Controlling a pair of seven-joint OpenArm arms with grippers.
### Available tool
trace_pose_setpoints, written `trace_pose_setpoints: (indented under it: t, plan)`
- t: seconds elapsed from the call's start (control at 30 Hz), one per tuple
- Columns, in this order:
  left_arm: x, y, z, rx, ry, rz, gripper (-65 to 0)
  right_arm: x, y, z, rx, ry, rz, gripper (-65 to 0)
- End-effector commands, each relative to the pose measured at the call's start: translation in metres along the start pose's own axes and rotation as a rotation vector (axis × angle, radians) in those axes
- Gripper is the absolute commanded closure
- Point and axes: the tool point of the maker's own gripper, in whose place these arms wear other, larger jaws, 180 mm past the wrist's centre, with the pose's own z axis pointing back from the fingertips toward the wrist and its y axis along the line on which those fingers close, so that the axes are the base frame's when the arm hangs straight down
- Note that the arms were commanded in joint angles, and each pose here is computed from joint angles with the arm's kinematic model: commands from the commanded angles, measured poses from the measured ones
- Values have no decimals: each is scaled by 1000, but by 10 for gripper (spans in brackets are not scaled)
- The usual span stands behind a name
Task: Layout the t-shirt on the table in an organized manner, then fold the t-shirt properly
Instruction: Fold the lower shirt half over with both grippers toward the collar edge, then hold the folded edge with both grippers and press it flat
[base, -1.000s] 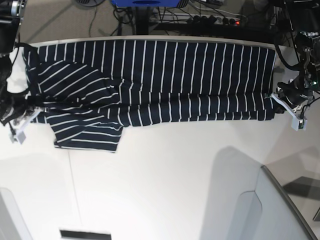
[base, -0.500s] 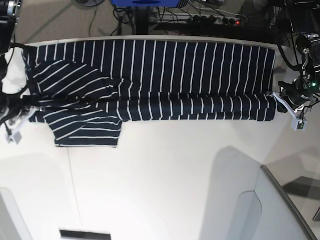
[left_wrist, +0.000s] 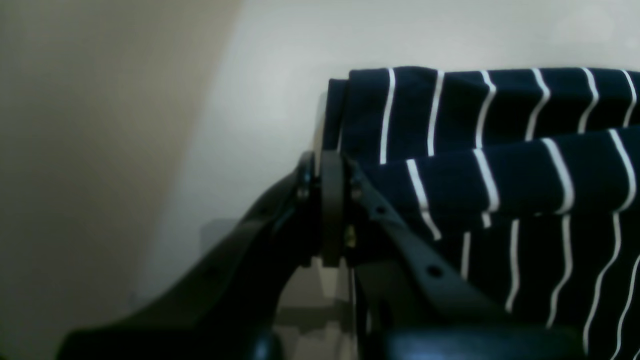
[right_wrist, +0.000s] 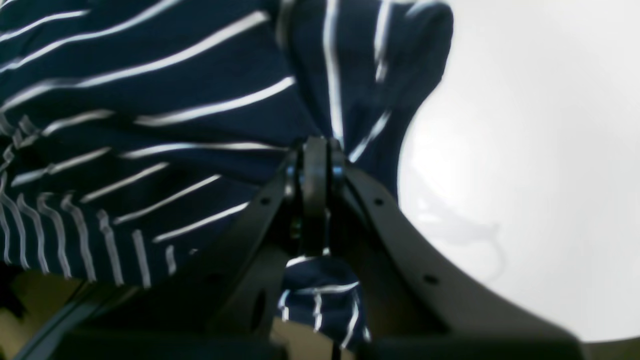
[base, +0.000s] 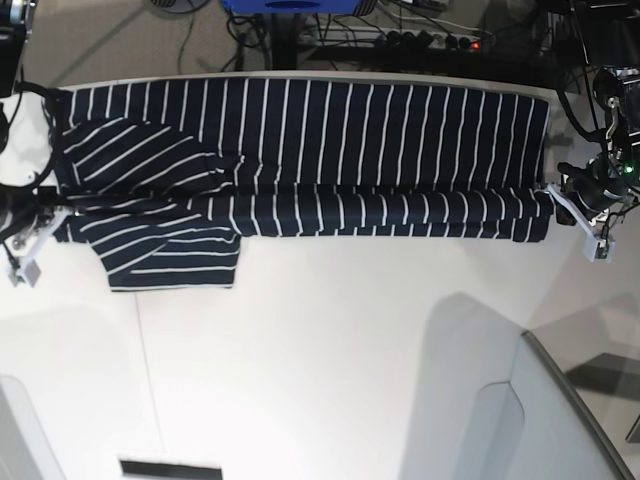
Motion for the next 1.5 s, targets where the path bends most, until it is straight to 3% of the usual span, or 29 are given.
trace_pose_setpoints:
  t: [0.0,0.2,0.57,0.93,1.47]
  plan:
    - [18,13,5,33,-45,-16,0,17,-3,12,-17,-47,21,0]
    - [17,13,5,33,-44,-16,0,11,13,14,4,-28,40,0]
    - [6,-10,0,-40,-6,-90,0,-28,8,-13,28,27,-59,0]
    - [-6,-5,-3,20,52,-197,0,-27,-19,-6,-25,23,-58,0]
    - [-31,-26,-18,-28,59,-124,0,-46,-11,-27,11,57,-112,0]
